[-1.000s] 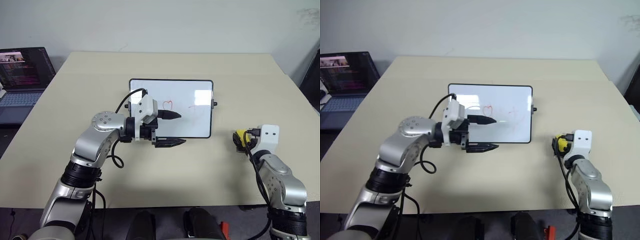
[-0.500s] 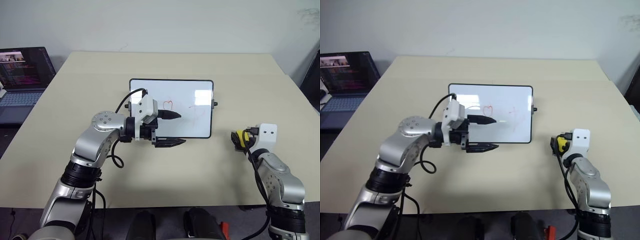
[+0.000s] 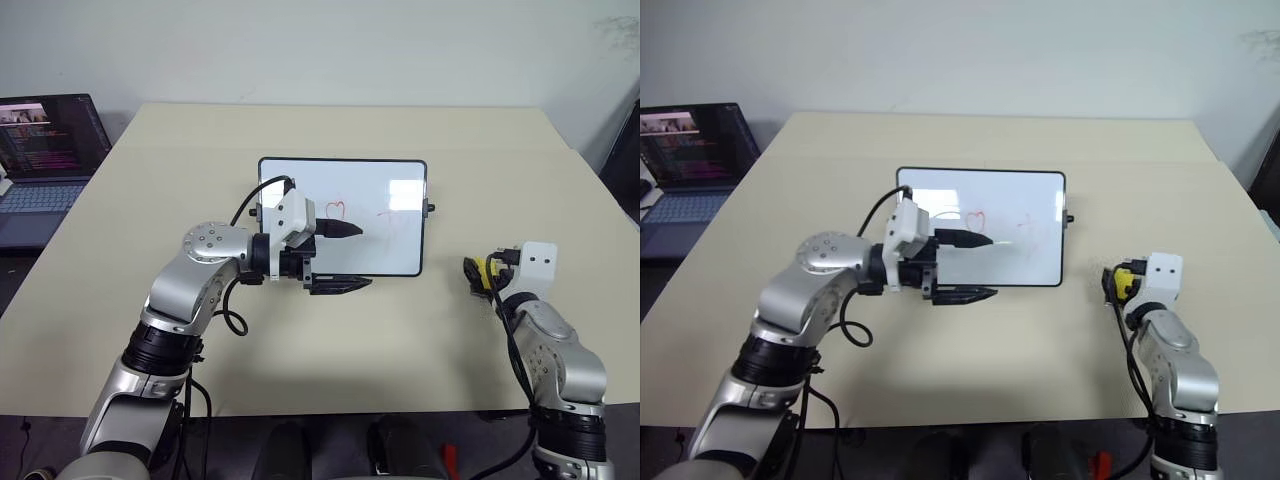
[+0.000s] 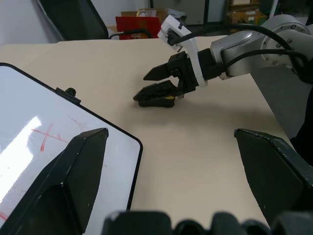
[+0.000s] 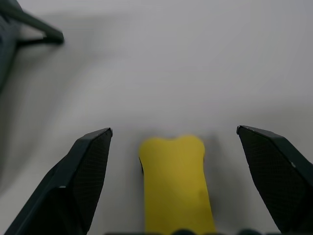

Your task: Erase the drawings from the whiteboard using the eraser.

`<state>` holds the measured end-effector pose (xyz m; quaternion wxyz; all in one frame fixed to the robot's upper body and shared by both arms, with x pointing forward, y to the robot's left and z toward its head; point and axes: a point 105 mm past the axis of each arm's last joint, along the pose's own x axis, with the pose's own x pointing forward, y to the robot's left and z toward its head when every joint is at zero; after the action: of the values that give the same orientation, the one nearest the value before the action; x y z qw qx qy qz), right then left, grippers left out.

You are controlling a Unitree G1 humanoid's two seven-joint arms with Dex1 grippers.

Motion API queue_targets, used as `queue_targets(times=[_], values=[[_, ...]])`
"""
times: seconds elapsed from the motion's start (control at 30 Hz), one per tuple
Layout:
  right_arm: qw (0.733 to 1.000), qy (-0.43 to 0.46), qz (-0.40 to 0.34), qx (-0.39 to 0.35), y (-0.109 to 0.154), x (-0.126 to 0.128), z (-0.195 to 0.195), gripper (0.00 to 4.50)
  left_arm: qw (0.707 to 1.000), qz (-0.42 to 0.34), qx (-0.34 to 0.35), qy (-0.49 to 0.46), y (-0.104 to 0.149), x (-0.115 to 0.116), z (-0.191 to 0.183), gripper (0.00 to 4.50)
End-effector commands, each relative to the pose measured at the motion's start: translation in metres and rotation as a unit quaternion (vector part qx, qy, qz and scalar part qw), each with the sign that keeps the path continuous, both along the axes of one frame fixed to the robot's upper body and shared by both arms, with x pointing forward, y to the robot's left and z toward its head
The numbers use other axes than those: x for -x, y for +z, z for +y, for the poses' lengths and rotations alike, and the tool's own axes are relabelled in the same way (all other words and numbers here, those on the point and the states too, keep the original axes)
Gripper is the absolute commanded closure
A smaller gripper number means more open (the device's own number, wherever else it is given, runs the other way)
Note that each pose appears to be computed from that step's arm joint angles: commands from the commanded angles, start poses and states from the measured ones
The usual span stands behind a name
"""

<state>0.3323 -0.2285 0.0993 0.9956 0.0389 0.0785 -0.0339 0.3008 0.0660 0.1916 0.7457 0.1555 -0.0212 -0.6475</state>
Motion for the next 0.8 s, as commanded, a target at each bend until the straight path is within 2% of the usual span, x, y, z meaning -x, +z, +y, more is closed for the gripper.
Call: queue_targets(times=[0.03,0.1,0.37,0.47,0.6,0.8], values=[[0.999,-0.001,-0.048,-0.006,0.011,0.002,-0.003,0.26,1.000,-0.025,0.004,-0.011,0.009,0.004,-0.004,0.00],[0.998,-0.011,-0.067,-0.011,0.013,0.003,-0.007,0.11,1.000,-0.025,0.003,-0.011,0.008,0.004,-0.004,0.00],[0.994,-0.004,-0.106,0.037,0.013,0.002,-0.004,0.11,1.000,-0.027,0.003,-0.010,0.008,0.003,-0.004,0.00],[0.993,0.002,-0.118,0.030,0.013,0.001,-0.003,0.11,1.000,-0.027,0.003,-0.009,0.007,0.003,-0.004,0.00],[0.995,-0.015,-0.088,0.040,0.006,0.004,-0.008,0.11,1.000,-0.028,0.002,-0.008,0.006,0.003,-0.003,0.00],[0.998,-0.047,-0.037,0.016,0.010,0.006,-0.010,0.11,1.000,-0.027,0.002,-0.005,0.005,0.003,-0.001,0.00]])
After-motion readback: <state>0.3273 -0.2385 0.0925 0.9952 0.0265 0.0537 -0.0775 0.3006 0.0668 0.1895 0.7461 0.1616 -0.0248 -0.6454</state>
